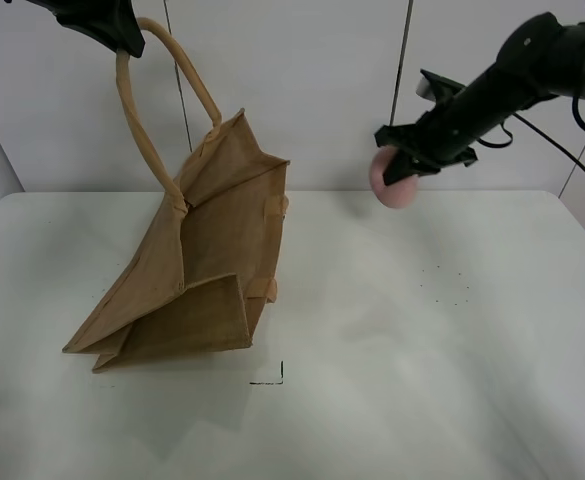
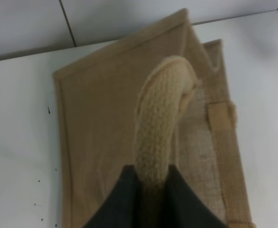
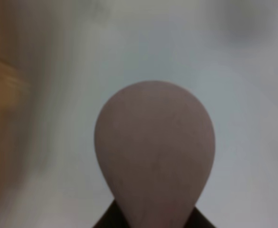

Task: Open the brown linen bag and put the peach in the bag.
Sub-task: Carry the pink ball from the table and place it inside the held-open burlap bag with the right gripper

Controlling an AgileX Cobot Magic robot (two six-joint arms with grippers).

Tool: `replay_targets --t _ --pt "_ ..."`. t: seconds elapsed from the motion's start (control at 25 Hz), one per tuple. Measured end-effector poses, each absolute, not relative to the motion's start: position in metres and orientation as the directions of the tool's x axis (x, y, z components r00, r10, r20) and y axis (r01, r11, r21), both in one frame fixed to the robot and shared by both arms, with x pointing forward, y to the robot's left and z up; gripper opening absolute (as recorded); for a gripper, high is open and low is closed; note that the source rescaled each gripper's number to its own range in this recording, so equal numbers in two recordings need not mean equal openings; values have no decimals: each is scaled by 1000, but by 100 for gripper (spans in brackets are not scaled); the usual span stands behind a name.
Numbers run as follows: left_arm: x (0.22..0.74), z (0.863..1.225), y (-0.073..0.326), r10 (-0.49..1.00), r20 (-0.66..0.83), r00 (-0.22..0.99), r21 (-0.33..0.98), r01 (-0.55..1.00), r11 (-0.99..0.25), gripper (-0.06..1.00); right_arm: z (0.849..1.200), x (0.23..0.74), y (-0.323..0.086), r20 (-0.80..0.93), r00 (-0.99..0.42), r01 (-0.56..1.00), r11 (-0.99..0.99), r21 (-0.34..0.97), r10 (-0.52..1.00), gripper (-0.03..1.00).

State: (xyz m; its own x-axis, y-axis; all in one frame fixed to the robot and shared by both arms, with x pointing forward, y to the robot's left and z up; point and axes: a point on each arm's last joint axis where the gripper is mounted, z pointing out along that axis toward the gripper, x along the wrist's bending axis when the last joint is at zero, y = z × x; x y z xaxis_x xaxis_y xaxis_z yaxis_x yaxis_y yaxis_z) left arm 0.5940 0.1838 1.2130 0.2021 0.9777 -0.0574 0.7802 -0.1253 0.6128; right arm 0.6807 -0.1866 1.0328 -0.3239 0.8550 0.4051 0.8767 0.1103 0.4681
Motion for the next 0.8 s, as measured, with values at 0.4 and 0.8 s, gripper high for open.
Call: replay_targets --t 0.4,0.8 --pt "594 1213 184 977 -53 208 613 779 -132 0 1050 639 -41 264 -722 615 419 668 640 0" --pt "594 1213 184 977 -53 208 613 779 -132 0 956 636 16 181 -818 518 564 643 546 0"
